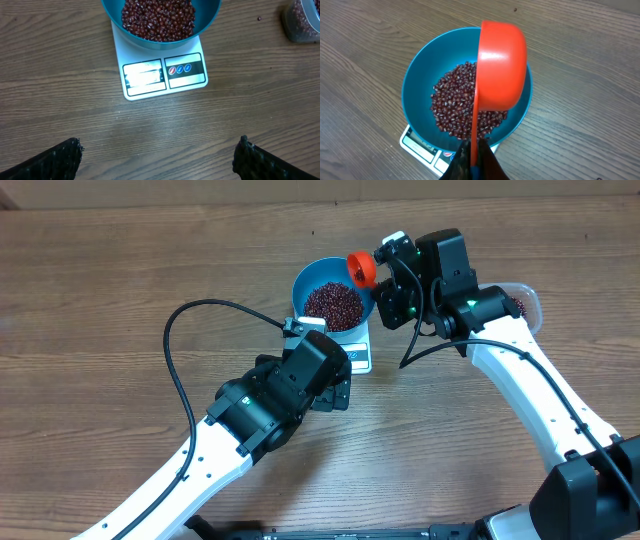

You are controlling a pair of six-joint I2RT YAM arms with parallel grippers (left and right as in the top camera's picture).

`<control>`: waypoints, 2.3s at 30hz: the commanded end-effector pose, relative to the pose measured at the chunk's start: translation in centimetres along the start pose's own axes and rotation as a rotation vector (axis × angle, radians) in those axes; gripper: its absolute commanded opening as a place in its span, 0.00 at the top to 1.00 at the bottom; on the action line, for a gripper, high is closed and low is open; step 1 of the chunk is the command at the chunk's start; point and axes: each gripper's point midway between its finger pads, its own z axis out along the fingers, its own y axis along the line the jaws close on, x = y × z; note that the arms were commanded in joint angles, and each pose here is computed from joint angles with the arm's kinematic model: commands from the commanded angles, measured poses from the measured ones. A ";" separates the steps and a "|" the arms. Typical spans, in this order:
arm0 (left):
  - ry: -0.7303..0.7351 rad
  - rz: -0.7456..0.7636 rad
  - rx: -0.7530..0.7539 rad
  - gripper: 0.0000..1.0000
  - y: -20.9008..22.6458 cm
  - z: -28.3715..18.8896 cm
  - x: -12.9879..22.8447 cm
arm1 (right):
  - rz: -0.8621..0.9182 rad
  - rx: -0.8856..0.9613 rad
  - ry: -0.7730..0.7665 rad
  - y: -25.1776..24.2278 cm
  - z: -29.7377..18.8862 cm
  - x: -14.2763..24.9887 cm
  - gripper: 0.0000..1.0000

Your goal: Scoop item into bowl and weigh 150g on scale

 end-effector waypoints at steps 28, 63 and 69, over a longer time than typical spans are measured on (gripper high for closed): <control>-0.005 -0.011 -0.008 0.00 0.0 0.0 -0.1 | 0.051 0.000 -0.042 -0.1 -1.6 -1.5 0.96; -0.005 -0.011 -0.008 0.01 0.0 0.0 -0.1 | -0.019 -0.080 -0.055 0.7 -1.7 -1.6 0.96; -0.006 -0.011 -0.007 0.01 0.0 0.0 -0.1 | -0.037 -0.094 -0.058 1.0 -1.7 -1.7 0.96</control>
